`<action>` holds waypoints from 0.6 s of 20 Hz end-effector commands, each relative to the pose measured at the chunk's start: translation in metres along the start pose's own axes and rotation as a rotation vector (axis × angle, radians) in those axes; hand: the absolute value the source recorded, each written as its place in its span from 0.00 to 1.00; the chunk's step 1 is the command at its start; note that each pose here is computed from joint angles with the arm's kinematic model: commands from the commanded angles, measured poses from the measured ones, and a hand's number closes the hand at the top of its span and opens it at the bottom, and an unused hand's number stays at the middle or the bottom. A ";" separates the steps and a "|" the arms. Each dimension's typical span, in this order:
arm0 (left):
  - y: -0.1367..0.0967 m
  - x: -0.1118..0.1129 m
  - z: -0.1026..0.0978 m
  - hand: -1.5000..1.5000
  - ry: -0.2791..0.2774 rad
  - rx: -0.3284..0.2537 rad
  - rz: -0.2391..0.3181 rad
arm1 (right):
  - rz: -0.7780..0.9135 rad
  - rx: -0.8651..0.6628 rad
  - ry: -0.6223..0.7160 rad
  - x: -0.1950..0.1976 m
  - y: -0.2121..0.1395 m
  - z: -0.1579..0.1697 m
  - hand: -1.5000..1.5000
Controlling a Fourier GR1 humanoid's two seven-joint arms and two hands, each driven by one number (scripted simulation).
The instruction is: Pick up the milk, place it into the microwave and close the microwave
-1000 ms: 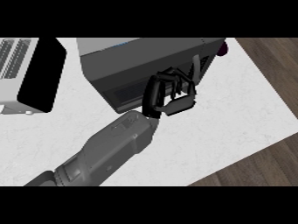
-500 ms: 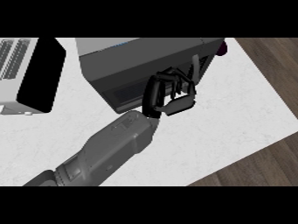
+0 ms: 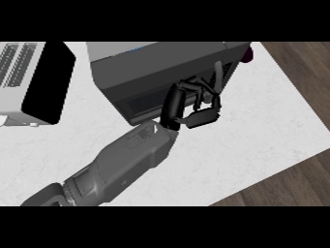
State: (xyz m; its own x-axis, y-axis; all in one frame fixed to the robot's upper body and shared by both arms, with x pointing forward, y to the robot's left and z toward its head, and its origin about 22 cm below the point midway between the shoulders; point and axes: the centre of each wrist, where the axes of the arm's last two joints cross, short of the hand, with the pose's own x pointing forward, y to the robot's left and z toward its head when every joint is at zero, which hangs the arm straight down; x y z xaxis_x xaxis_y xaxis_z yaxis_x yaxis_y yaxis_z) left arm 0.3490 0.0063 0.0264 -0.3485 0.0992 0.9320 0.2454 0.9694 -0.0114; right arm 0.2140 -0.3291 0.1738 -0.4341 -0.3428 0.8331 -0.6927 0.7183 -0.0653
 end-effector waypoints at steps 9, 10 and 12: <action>0.031 -0.028 0.006 1.00 0.211 0.204 -0.111 | -0.001 0.002 -0.010 0.013 0.000 0.003 0.00; 0.030 -0.027 0.006 1.00 0.222 0.205 -0.084 | -0.013 -0.006 -0.006 0.012 0.001 0.006 0.00; 0.030 -0.030 0.008 1.00 0.226 0.197 -0.088 | -0.012 -0.008 -0.001 0.013 0.004 0.006 0.00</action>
State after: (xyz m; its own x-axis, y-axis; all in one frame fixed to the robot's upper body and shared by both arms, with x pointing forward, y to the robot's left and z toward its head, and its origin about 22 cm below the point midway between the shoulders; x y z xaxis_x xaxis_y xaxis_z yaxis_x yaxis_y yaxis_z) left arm 0.3455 -0.0008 0.0278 -0.2827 0.0744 0.9563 0.2684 0.9633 0.0044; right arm 0.2061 -0.3344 0.1816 -0.4334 -0.3502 0.8304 -0.6974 0.7139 -0.0629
